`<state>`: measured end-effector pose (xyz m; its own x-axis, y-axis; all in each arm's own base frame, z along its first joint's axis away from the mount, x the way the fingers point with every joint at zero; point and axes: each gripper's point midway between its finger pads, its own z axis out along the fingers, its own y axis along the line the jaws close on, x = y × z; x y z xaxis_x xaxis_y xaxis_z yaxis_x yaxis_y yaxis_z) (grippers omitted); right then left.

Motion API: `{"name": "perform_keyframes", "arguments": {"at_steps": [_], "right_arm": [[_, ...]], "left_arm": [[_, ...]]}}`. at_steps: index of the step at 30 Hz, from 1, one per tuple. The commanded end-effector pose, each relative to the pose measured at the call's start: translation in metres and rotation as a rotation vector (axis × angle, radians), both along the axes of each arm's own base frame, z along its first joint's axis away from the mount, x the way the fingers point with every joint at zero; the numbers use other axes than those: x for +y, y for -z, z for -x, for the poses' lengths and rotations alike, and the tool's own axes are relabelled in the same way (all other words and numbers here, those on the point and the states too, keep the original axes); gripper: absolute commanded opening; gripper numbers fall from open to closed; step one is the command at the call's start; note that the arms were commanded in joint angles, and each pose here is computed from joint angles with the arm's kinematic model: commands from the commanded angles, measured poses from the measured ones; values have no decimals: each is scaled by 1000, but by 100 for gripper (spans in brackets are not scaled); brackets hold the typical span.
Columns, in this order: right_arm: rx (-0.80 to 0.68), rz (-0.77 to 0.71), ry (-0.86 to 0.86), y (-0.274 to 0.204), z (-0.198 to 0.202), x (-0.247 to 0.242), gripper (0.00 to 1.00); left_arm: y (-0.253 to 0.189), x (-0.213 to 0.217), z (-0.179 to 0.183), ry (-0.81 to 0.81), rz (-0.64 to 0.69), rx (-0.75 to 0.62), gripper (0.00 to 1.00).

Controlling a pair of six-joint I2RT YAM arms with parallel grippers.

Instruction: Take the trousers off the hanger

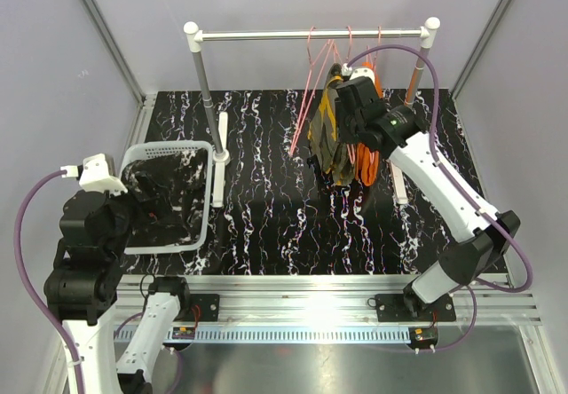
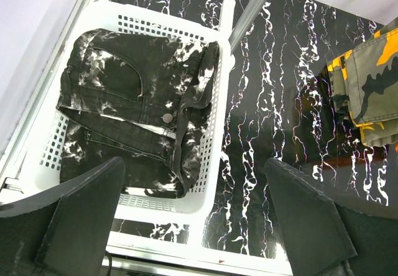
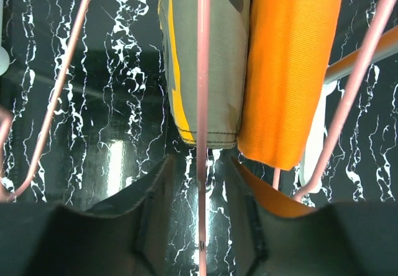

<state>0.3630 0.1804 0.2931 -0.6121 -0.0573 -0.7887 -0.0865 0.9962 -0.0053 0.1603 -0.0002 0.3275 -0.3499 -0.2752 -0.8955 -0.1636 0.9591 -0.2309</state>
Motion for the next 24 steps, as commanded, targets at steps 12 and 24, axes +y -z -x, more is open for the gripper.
{"name": "perform_keyframes", "arguments": {"at_steps": [12,24], "right_arm": [[-79,-77,-8,-13,-25,7,26],[-143,-130,-41,-35,-37,19,0]], "left_arm": [[-7,-11,-2,70,1,-42,99],[-9,-12,1,81,-1,-49,99]]}}
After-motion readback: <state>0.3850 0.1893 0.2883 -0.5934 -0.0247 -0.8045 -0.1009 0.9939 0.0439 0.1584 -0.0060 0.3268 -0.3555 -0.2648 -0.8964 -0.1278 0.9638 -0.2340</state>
